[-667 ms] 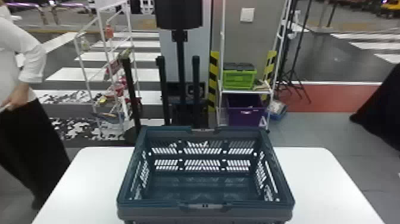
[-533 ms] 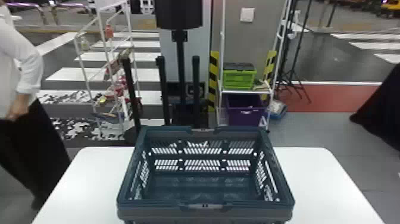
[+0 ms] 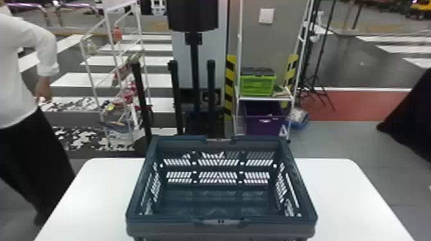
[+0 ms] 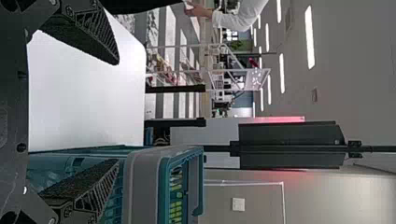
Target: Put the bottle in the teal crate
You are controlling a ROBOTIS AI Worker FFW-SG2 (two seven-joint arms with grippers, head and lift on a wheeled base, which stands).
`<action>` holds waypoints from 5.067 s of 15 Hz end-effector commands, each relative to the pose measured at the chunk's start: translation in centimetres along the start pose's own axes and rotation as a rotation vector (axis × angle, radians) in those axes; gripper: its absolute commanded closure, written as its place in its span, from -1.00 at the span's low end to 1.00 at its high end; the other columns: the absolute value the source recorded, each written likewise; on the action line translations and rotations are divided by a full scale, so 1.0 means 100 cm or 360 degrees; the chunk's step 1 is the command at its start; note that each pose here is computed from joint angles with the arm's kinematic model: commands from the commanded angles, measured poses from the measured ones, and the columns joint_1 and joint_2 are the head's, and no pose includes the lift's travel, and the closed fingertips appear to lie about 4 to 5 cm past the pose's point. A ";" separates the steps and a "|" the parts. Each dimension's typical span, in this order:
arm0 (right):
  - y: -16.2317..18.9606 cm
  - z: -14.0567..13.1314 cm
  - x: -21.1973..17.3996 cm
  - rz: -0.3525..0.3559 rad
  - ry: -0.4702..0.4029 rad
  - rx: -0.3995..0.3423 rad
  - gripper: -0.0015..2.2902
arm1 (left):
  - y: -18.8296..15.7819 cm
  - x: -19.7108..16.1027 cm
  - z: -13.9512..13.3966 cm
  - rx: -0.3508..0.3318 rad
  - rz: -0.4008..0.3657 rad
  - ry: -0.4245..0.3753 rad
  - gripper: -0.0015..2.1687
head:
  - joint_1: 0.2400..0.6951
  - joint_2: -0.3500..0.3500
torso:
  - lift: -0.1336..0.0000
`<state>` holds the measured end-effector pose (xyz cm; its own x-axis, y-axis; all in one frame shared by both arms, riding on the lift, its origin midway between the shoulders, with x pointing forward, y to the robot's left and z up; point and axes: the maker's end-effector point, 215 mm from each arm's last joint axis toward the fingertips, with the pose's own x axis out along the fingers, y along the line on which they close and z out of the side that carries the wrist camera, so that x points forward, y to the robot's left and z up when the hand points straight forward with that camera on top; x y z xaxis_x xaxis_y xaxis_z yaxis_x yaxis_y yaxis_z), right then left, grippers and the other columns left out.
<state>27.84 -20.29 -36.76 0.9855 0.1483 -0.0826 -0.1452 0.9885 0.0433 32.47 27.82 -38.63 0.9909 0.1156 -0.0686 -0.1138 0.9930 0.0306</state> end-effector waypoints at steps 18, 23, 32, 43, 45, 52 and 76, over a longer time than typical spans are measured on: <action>0.002 0.047 0.133 -0.0023 0.0584 -0.0053 0.93 | 0.009 0.004 -0.008 -0.0025 0.0041 0.0016 -0.87 | 0.14 0.00 | 1.00; 0.015 0.072 0.166 -0.0010 0.0605 -0.0050 0.93 | 0.008 0.005 -0.020 -0.0044 0.0075 0.0046 -0.87 | 0.14 0.00 | 1.00; 0.058 0.054 0.277 0.0124 0.0670 -0.0139 0.93 | 0.020 0.023 -0.050 -0.0067 0.0130 0.0104 -0.87 | 0.14 0.00 | 1.00; 0.109 -0.026 0.333 0.0317 0.0962 -0.0107 0.92 | 0.021 0.022 -0.049 -0.0085 0.0142 0.0086 -0.87 | 0.14 0.00 | 1.00; 0.115 -0.029 0.341 0.0340 0.0952 -0.0086 0.85 | 0.020 0.023 -0.047 -0.0088 0.0141 0.0080 -0.87 | 0.14 0.00 | 1.00; 0.130 -0.021 0.344 0.0406 0.0916 -0.0054 -1.00 | 0.019 0.024 -0.046 -0.0088 0.0140 0.0078 -0.87 | 0.14 0.00 | 1.00; -0.018 0.090 0.104 0.0074 -0.0136 0.0040 -0.96 | -0.039 -0.003 -0.011 -0.0062 0.0023 0.0016 -0.87 | 0.14 0.00 | 1.00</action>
<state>41.45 -19.63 -28.77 0.9759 0.2128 -0.0485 -0.2094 0.9755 0.0671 32.55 24.42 -39.70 0.9874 0.1382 -0.0774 -0.1393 0.9902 -0.0085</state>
